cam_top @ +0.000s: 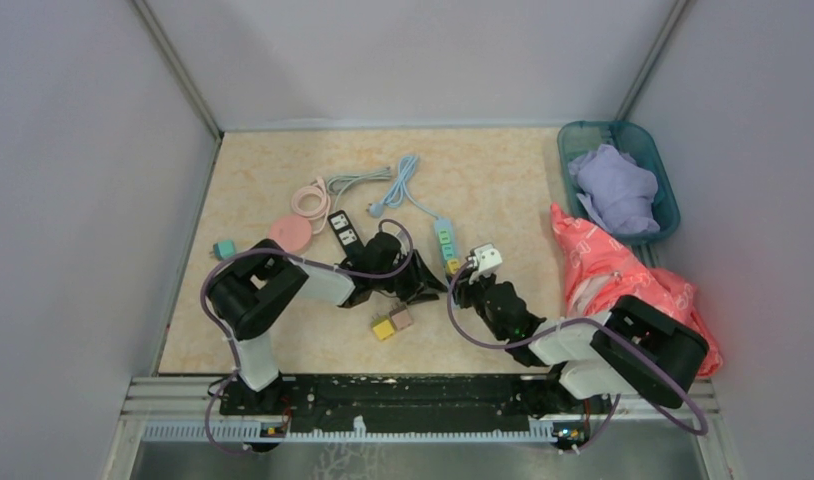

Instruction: Insert the plug

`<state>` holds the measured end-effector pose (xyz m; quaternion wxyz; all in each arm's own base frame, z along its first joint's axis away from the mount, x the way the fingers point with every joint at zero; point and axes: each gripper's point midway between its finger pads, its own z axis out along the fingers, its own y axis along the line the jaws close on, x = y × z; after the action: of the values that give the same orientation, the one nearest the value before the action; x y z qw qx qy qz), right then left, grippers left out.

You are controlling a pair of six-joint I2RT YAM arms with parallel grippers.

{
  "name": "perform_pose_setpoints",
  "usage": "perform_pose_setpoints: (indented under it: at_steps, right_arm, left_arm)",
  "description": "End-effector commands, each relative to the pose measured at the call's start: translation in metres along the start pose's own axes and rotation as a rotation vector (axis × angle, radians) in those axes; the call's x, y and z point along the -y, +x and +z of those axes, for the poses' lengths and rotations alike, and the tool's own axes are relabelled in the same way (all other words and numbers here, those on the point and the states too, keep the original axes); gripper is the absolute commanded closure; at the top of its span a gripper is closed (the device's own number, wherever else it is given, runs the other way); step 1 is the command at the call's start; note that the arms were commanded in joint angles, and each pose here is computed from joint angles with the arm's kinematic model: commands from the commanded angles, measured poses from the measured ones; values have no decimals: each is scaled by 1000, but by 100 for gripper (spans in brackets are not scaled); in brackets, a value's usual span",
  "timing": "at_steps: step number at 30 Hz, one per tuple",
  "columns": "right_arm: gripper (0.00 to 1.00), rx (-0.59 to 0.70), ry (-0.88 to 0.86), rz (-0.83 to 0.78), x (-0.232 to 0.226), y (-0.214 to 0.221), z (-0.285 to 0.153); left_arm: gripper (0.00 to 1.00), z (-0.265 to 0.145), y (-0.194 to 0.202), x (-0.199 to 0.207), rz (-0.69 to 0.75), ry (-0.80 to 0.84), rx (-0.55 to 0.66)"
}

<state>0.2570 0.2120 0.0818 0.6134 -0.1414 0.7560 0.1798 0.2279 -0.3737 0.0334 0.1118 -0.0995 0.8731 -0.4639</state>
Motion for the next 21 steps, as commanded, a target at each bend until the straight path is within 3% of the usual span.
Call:
perform_pose_setpoints:
  at_steps: [1,21]
  right_arm:
    - [100,67,15,41,2,-12,2]
    - [100,108,47,55,7,-15,6]
  left_arm:
    - [54,8,4,-2,-1,-9,-17]
    - [71,20,16,-13,-17,-33,-58]
